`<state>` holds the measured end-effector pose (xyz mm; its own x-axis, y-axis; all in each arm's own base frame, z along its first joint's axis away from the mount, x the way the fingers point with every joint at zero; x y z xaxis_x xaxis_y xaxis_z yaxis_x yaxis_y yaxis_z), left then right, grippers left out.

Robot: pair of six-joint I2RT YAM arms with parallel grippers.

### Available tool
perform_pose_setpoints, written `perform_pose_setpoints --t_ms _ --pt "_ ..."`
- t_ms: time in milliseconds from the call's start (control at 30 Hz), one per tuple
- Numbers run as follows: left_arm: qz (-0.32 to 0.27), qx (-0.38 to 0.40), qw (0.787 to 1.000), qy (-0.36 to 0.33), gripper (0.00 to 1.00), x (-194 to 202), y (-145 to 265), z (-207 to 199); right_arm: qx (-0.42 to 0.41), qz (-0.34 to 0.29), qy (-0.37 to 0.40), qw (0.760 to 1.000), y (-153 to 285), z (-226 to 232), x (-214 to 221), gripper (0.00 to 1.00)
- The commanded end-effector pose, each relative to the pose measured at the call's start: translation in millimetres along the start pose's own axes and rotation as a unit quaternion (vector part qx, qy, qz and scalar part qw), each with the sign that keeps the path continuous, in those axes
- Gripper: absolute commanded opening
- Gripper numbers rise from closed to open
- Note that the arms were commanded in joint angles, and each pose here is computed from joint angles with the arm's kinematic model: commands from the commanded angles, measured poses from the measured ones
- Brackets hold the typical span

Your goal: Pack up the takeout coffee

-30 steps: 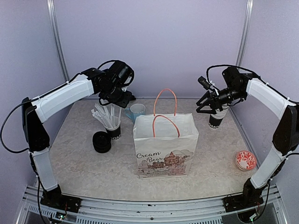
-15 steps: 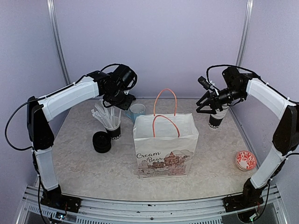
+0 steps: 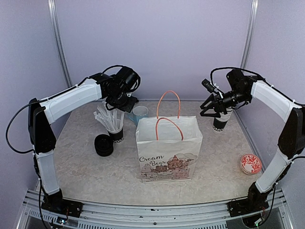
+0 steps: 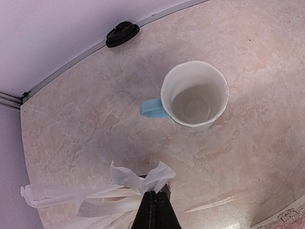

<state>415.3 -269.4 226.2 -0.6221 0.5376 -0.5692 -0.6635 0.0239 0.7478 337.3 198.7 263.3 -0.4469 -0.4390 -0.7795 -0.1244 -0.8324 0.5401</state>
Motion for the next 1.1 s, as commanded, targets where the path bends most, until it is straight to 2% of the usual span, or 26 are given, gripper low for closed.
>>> perform_pose_setpoints --t_ms 0,200,467,533,567,633,667,833,1067 --pt "-0.022 -0.018 0.999 0.017 0.0 -9.5 25.3 19.4 0.0 -0.01 0.004 1.0 6.7 3.4 -2.8 0.68" --pt "-0.061 -0.004 0.998 0.027 0.0 -23.3 80.8 32.5 0.001 -0.01 0.004 1.0 7.1 3.0 -3.7 0.68" --pt "-0.176 0.036 0.982 0.05 0.0 -47.8 197.8 36.5 0.0 -0.011 0.003 1.0 8.3 2.0 -8.4 0.68" --pt "-0.191 0.044 0.979 0.058 0.0 -48.0 208.6 37.8 -0.001 -0.01 0.001 1.0 8.0 1.5 -9.1 0.68" --pt "-0.192 0.046 0.979 0.058 0.01 -46.3 207.1 37.3 -0.002 -0.01 0.001 1.0 8.0 1.4 -9.7 0.68" --pt "-0.187 0.04 0.98 0.056 0.27 -41.1 196.7 36.8 -0.004 -0.011 0.001 1.0 8.2 1.6 -10.9 0.68" --pt "-0.178 0.04 0.982 0.053 0.32 -38.2 189.3 34.6 -0.006 -0.011 0.0 1.0 8.0 1.6 -11.1 0.68" --pt "-0.116 0.048 0.991 0.041 0.38 -31.1 132.5 18.5 -0.006 -0.013 0.003 1.0 9.9 4.8 -11.8 0.68" --pt "-0.089 0.041 0.995 0.026 0.43 -35.9 82.1 8.2 0.002 -0.014 0.006 1.0 11.8 7.5 -8.7 0.68"
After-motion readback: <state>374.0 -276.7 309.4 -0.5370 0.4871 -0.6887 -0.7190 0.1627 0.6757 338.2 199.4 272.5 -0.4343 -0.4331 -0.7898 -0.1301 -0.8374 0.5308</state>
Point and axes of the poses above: each gripper's point midway between its finger pads, its own y axis back along the fingers, its own z axis along the line the jaws close on, x = y × z, the point moved 1 cm from there along y, back along the fingers, and after that the axes turned 9 degrees about -y, right-handed, at the moved point
